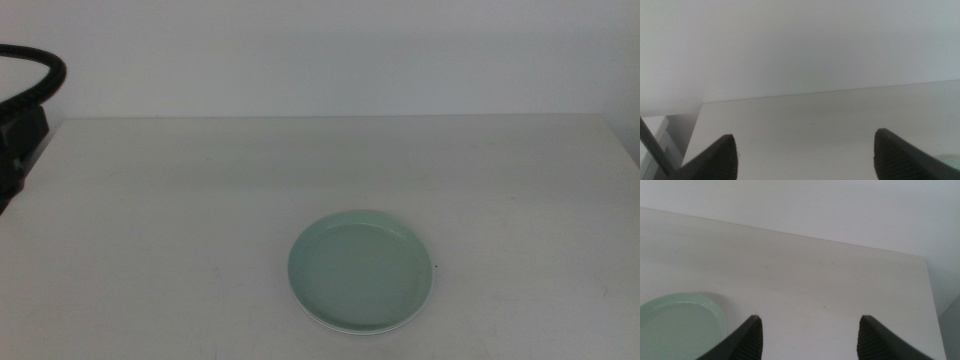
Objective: Stack the three bowls on top of each other.
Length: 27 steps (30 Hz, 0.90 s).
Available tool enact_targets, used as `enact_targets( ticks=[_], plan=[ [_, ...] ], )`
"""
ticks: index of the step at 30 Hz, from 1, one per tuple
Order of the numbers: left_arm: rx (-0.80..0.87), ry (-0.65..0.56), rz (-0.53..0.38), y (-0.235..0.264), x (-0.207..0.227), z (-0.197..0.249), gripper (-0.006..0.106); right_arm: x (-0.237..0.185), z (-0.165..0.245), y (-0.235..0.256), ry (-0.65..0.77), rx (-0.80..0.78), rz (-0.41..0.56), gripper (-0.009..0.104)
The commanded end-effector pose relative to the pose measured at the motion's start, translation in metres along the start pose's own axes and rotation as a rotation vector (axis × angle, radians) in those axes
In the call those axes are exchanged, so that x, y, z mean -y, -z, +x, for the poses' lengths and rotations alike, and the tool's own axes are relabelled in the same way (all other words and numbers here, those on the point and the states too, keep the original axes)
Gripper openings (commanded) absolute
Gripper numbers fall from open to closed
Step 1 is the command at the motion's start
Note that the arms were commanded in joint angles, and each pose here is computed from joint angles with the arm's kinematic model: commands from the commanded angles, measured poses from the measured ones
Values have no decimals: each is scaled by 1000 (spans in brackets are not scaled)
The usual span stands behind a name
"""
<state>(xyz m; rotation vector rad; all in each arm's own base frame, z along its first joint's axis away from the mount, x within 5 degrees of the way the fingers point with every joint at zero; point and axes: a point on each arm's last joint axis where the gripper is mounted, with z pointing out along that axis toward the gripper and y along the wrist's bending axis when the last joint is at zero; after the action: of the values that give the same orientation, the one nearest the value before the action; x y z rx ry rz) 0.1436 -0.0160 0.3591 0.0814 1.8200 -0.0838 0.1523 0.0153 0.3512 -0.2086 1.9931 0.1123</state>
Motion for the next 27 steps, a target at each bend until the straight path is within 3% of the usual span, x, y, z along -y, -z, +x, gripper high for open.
enact_targets(
  ticks=[1, 6, 10, 16, 27],
  plan=[
    [114, 21, 8, 8, 1, -16, 105, 3, -13, 6, 5, 95, 32, 48],
    [180, 23, 10, 29, 0, -16, 105, 3, -11, 5, -15, 110, 30, 48],
    [196, 46, 20, 44, 0, 6, 105, 3, 12, 17, 25, 179, 89, 48],
    [155, 115, 44, 54, 1, 70, 105, 1, 65, 25, 136, 198, 163, 48],
    [138, 115, 42, 51, -1, 175, 105, -8, 152, 26, 141, 204, 168, 48]
  ],
)
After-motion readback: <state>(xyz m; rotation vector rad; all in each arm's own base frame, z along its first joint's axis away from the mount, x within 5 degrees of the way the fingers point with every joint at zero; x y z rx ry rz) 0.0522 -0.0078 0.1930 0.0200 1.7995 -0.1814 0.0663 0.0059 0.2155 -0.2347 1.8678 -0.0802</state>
